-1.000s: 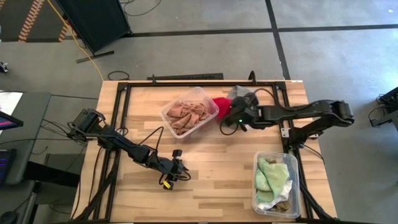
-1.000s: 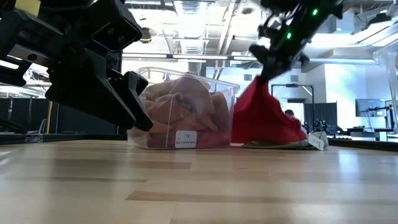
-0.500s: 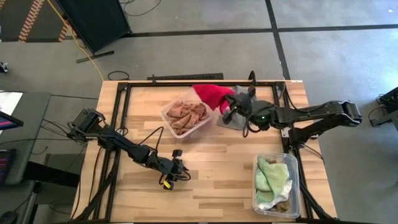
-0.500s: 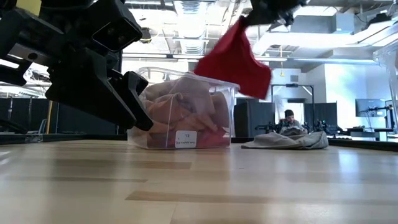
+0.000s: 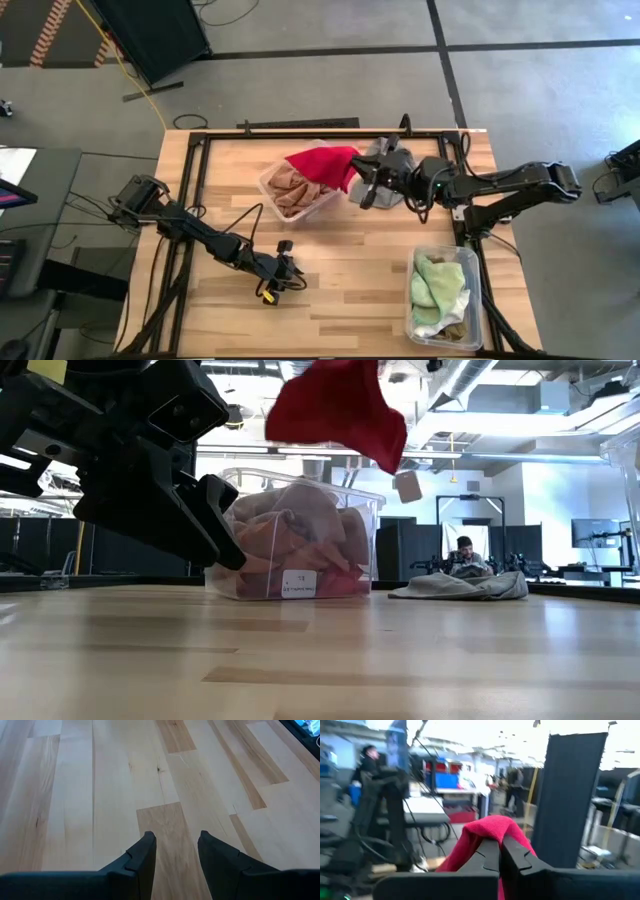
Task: Sort towels by color in basket
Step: Put the red towel into the top transparent bin
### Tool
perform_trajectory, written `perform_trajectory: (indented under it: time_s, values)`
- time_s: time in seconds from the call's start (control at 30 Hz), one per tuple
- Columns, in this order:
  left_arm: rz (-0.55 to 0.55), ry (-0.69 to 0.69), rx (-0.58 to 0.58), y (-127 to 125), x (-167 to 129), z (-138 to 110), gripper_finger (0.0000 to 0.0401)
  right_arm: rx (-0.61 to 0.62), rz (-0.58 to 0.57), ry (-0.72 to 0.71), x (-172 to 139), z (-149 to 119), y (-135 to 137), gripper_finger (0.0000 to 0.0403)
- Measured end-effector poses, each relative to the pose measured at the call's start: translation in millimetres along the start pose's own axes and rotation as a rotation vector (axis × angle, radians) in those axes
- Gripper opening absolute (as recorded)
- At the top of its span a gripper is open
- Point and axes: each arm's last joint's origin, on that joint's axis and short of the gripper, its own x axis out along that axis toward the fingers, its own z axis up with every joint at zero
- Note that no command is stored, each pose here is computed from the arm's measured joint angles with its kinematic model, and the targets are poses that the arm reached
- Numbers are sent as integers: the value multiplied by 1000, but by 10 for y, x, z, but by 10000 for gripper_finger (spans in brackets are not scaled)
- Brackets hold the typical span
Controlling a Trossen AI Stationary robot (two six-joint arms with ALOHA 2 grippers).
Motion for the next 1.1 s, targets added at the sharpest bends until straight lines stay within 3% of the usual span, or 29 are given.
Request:
perform_trajectory:
  time_s: [0.3,0.63,0.87,1.1]
  values:
    - [0,0,5,1,0,0,139,123,79,-59,76,4,-65,24]
    - [0,0,2,1,0,0,139,199,30,-27,472,-475,-92,22]
    - [4,28,5,5,-1,-27,139,287,-22,64,596,-728,-198,22]
    - [5,36,5,6,0,-34,139,333,-121,294,585,-978,-335,22]
